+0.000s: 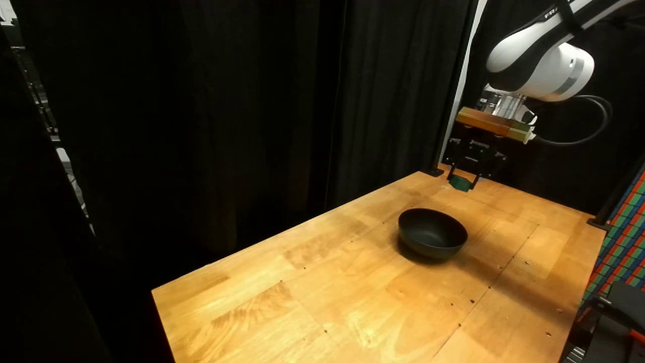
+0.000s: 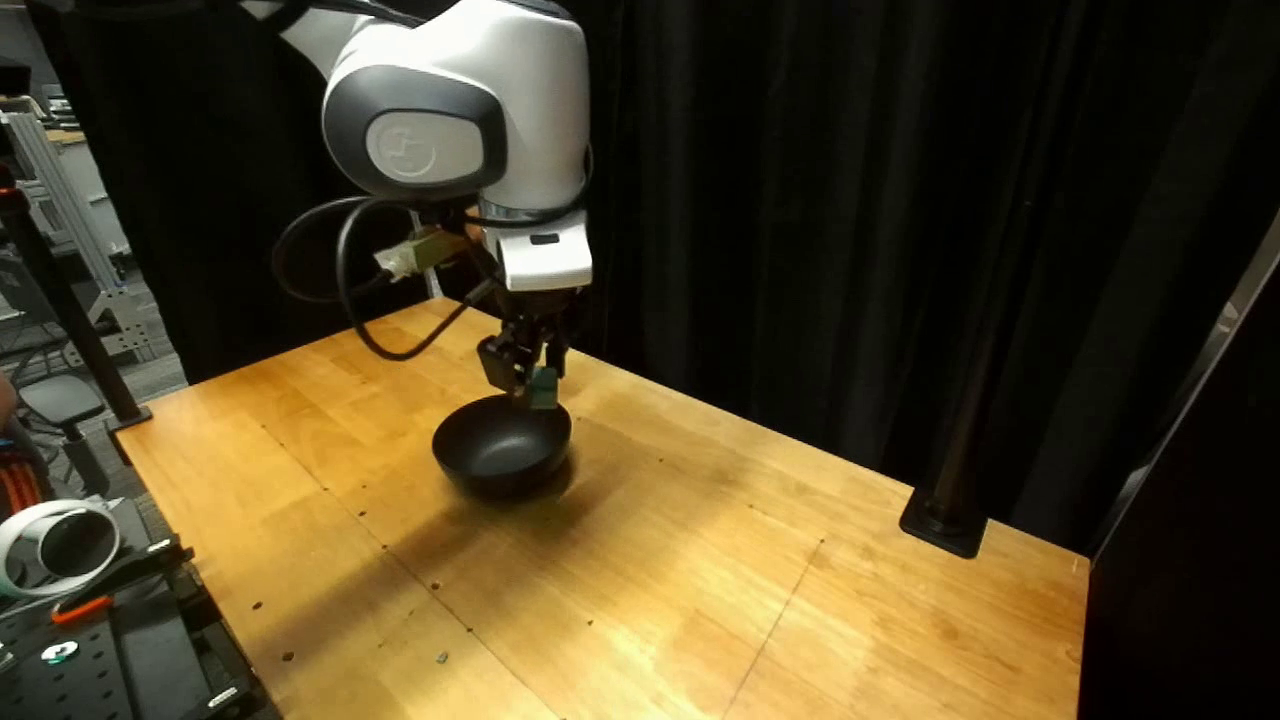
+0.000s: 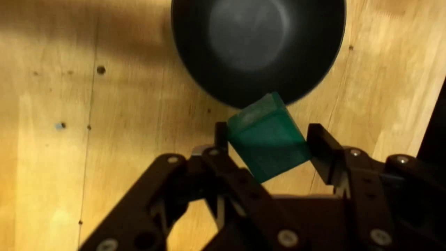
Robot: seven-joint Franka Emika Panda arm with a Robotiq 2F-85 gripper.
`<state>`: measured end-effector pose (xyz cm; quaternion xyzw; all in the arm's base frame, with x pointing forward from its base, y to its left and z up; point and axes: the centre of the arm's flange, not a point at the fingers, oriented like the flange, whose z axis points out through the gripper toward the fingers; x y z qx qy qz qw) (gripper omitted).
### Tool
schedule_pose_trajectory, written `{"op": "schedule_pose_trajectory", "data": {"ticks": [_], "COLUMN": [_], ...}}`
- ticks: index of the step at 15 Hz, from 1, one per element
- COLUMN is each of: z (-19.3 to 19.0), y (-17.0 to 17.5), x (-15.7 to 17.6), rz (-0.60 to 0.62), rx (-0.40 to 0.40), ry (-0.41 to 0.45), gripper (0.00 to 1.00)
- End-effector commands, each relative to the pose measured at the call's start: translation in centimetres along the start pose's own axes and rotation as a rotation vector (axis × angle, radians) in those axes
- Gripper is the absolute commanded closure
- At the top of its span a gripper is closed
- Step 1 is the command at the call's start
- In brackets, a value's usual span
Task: Pick the green block and put it in the bowl
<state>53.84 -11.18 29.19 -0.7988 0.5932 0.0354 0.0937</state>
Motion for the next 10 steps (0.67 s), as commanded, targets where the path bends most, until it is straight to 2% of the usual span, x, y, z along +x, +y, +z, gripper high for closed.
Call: {"op": "schedule_pose_trajectory", "data": {"ticks": [1, 3, 4, 5, 7, 10], "z": [1.4, 2.4, 2.8, 2.8, 1.1, -3.5], "y": [-0.4, -0.9, -0.9, -0.8, -0.6, 0.3], "x": [-4.8, -6.4, -7.0, -7.4, -7.5, -7.9], "rz": [-0.062, -0.088, -0.099, -0.106, -0.095, -0.095], "rx": [0.039, 0.037, 0.027, 0.018, -0.001, 0.024], "ry": [-0.044, -0.060, -0.083, -0.087, -0.100, -0.098], "gripper": [0.67, 0.67, 0.17, 0.16, 0.03, 0.00]}}
